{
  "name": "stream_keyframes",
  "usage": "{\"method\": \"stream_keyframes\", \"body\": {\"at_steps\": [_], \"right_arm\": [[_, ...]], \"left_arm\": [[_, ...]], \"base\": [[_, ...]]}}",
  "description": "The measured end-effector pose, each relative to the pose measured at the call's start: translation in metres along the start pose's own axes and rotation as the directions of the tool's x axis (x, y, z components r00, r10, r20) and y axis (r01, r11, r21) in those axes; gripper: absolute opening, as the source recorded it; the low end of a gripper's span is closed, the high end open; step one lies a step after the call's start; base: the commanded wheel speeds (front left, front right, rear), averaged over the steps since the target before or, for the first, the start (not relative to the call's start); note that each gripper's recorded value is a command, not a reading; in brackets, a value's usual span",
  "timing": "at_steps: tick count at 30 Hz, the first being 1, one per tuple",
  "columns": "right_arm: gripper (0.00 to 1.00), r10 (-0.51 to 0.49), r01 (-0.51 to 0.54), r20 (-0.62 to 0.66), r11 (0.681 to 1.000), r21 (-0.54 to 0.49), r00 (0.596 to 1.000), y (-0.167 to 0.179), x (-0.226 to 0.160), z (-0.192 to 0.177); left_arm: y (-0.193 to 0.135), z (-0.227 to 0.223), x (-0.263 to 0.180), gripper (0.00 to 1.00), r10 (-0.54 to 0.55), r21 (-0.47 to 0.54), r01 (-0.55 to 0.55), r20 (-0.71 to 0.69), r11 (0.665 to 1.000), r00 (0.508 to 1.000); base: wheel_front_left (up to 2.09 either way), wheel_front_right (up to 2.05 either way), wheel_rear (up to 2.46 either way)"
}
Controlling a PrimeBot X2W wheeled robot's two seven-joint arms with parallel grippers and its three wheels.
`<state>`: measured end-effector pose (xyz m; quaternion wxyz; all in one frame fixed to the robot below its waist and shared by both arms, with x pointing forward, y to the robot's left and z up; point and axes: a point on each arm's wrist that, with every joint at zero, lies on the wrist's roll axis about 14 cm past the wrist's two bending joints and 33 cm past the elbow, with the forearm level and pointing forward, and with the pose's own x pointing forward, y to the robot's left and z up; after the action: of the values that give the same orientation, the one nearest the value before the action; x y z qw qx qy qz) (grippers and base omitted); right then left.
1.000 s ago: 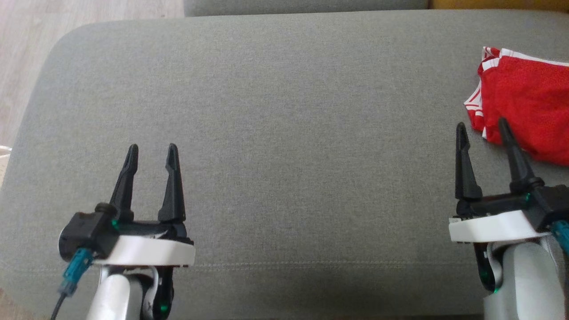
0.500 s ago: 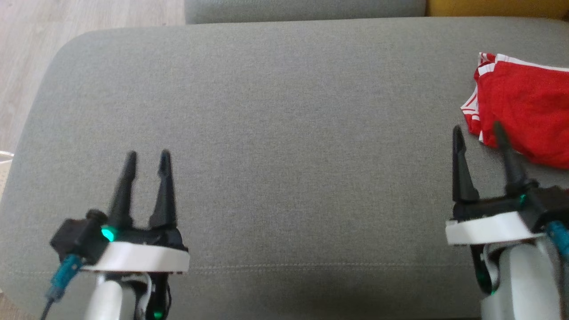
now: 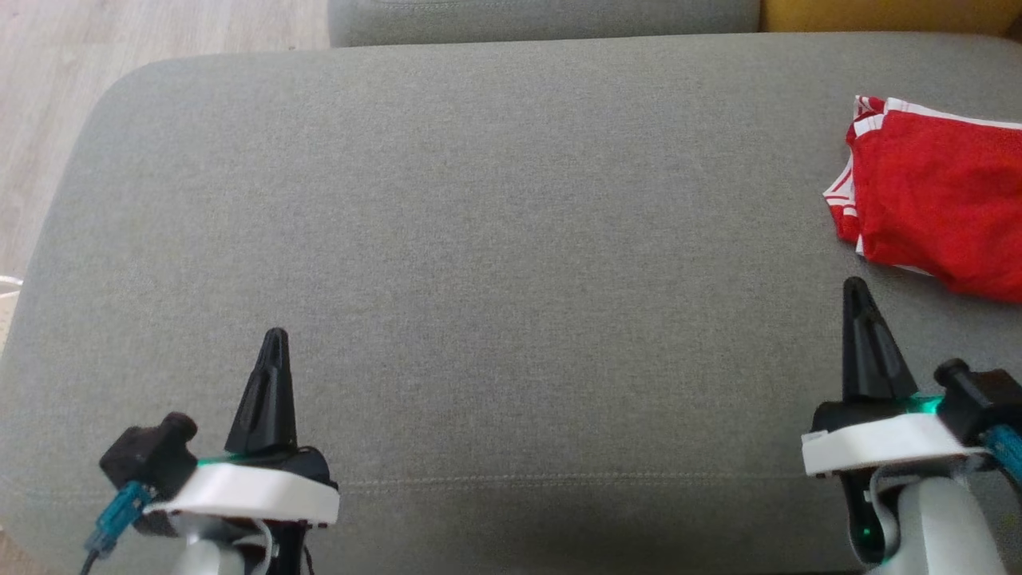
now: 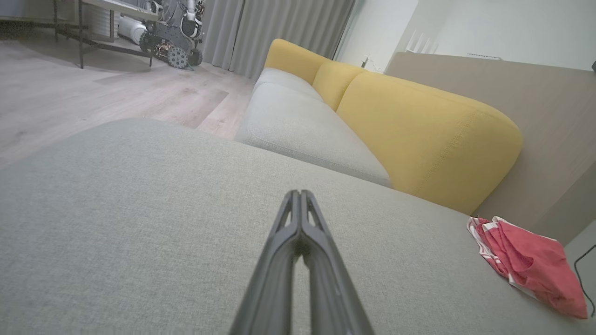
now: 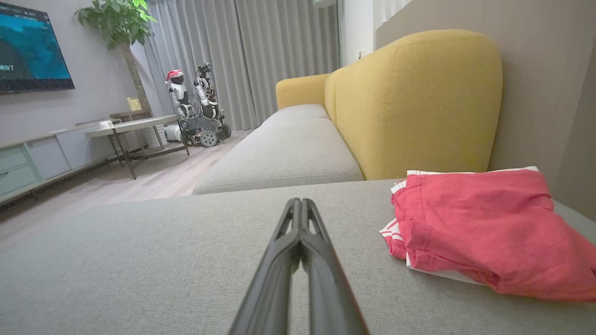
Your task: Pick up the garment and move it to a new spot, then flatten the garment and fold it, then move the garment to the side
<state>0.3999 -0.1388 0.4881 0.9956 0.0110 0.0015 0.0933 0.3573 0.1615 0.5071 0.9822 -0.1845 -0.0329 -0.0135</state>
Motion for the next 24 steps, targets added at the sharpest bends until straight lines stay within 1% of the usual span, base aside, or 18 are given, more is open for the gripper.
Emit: {"method": "stream_keyframes", "body": {"at_steps": [7,13,18,24], "right_arm": [[0.00,-0.029,0.030,-0.006,0.995,0.090,1.000,-0.006,-0.001,0.000],[0.00,-0.053,0.053,-0.009,0.984,0.167,0.999,-0.011,-0.002,0.000],[0.00,-0.071,0.073,-0.016,0.970,0.232,0.997,-0.015,-0.003,0.000],[0.00,-0.095,0.097,-0.023,0.945,0.312,0.995,-0.021,-0.005,0.000]], "left_arm": [[0.003,-0.004,0.000,0.00,0.016,-0.075,-0.017,-0.018,0.997,1.000],[0.006,-0.008,-0.001,0.00,0.027,-0.138,-0.032,-0.038,0.990,0.999],[0.007,-0.010,0.000,0.00,0.033,-0.190,-0.042,-0.052,0.981,0.998],[0.008,-0.010,0.003,0.00,0.037,-0.251,-0.051,-0.060,0.967,0.998]], "base": [[0.00,0.00,0.00],[0.00,0.00,0.00],[0.00,0.00,0.00],[0.00,0.00,0.00]]}}
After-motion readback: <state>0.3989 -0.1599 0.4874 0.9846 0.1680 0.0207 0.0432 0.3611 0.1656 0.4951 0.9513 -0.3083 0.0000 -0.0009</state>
